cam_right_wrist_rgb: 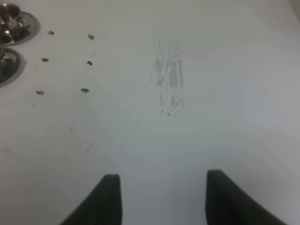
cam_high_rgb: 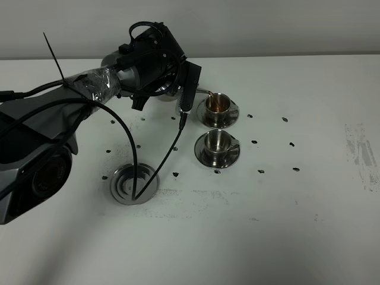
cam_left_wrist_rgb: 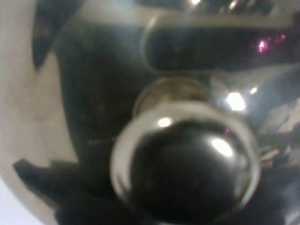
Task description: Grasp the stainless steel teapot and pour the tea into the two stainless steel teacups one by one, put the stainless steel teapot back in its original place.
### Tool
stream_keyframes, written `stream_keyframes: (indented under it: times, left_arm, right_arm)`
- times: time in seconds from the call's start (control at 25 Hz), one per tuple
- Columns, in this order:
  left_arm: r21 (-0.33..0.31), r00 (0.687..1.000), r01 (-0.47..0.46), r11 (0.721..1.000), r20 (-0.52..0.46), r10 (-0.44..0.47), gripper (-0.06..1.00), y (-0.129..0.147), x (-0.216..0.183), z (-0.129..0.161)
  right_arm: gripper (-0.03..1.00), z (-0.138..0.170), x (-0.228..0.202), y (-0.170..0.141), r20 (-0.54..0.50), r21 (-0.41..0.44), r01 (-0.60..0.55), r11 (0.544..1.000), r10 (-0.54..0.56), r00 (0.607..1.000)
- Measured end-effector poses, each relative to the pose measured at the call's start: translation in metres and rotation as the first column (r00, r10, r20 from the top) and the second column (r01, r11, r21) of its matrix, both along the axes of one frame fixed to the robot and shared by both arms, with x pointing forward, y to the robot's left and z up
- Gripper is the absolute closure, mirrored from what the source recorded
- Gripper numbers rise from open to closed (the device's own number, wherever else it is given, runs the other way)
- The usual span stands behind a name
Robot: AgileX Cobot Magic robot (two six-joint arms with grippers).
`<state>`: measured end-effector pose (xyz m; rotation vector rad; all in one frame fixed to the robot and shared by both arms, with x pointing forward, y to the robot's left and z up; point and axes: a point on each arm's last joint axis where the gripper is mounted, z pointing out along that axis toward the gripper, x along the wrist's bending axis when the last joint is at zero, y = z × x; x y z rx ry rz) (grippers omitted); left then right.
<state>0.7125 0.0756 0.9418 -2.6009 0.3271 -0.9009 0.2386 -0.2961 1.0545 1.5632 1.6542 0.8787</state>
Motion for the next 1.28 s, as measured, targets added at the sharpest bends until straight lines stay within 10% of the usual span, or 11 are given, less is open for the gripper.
stream_keyframes:
  times: [1.28]
  left_arm:
    - [0.061,0.999,0.033,0.998,0.014,-0.034,0.77,-0.0010,0.0000,0.0025]
  right_arm:
    - [0.57,0.0000,0.0000,0.0000,0.000,0.000,0.000,1.000,0.000,1.000]
